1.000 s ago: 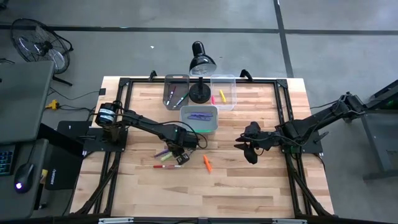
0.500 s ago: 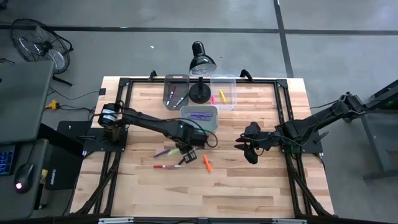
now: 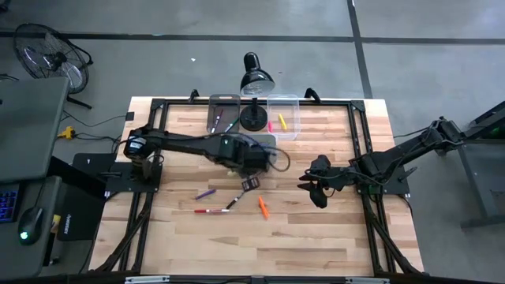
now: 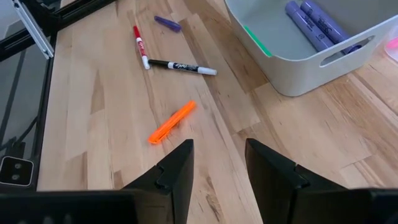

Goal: Pick & Place Markers
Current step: Put the large light green marker into the gray bin, then put the small purple marker into the transparent bin

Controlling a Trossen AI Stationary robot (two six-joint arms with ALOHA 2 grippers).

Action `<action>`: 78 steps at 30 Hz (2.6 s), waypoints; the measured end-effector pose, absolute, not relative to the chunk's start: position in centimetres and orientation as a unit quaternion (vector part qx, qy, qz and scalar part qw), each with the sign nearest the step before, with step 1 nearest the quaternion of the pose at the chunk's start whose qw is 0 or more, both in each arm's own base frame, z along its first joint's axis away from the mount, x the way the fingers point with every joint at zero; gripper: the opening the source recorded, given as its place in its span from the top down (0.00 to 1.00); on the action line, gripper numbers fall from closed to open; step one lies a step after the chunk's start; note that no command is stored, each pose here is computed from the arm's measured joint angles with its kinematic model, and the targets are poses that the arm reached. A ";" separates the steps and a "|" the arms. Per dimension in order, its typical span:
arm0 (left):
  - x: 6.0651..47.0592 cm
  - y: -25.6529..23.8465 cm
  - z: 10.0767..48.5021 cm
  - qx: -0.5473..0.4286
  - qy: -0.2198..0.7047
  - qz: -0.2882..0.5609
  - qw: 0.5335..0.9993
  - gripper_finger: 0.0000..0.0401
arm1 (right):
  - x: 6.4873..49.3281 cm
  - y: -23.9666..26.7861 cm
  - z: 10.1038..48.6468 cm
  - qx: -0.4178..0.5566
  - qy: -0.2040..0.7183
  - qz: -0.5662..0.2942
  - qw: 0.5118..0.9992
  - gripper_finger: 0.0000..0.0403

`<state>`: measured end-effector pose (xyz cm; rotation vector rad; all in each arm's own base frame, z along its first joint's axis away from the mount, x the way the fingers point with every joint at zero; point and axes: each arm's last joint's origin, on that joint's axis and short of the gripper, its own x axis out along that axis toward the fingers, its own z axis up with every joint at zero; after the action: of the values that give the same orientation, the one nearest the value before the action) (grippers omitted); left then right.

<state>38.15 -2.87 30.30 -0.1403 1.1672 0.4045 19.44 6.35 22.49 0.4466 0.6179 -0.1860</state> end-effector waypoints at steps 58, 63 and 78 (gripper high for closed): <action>43.3 7.0 19.9 0.051 0.658 0.057 0.749 0.82 | 19.3 6.4 22.3 0.215 0.315 -0.088 0.920 0.67; 43.4 7.0 20.0 0.052 0.654 0.058 0.753 0.82 | 19.3 6.4 22.3 0.215 0.315 -0.088 0.920 0.67; 43.4 6.9 20.0 0.044 0.655 0.052 0.753 0.67 | 19.3 6.3 22.3 0.218 0.314 -0.089 0.920 0.67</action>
<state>43.37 6.89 19.96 0.0954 1.4301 0.1130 19.32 6.35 22.29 0.4472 0.6458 -0.1824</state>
